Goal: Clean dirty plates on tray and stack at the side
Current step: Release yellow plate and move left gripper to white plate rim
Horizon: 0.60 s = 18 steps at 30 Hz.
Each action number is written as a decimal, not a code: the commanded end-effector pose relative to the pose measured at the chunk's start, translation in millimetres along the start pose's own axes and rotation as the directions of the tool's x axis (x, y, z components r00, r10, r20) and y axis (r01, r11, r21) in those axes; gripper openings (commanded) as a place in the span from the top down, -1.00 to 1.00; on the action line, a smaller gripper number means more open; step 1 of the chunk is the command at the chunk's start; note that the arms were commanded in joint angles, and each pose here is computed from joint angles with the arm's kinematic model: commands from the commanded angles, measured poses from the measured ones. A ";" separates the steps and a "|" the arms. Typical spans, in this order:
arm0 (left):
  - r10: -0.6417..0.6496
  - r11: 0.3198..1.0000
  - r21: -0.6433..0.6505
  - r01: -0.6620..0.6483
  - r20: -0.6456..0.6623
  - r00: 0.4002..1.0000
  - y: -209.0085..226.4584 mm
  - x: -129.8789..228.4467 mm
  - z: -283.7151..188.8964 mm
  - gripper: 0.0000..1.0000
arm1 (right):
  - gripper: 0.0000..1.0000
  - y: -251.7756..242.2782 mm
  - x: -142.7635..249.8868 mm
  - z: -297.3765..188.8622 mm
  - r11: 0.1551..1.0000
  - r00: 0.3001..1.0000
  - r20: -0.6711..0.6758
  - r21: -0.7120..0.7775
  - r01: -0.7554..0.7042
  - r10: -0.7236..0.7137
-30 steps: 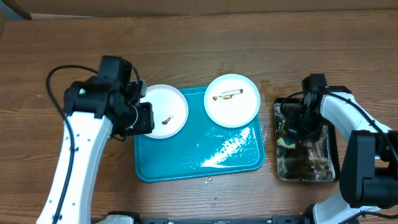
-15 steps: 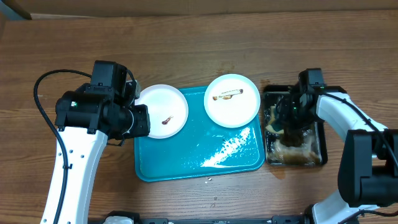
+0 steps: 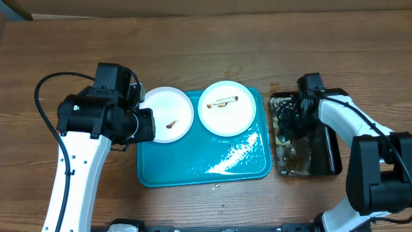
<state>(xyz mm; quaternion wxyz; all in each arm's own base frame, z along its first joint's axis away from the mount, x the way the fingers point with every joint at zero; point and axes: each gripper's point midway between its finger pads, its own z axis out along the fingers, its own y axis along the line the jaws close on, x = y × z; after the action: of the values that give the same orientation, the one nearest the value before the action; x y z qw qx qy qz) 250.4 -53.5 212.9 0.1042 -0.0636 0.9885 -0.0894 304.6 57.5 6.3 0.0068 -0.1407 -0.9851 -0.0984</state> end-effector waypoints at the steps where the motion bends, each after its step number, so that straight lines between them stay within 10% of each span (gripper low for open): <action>1: -0.005 1.000 -0.004 0.005 0.016 1.000 -0.7 -0.6 -3.3 0.27 | 0.93 -25.9 -9.5 -1.9 0.992 0.999 0.029 0.116 -0.047 0.044; 18: -0.002 1.000 0.009 0.002 0.044 0.999 -4.0 -10.9 -0.7 -0.44 | 0.92 -23.5 -14.4 -73.0 0.990 0.987 0.157 0.125 -0.059 0.039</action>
<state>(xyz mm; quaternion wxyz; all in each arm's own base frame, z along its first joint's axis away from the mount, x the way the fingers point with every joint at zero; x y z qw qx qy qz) 256.7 -54.2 214.5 0.1161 -0.0715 0.9863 -0.0932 304.4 28.9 56.6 -0.0306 -0.1607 -0.9856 -0.0430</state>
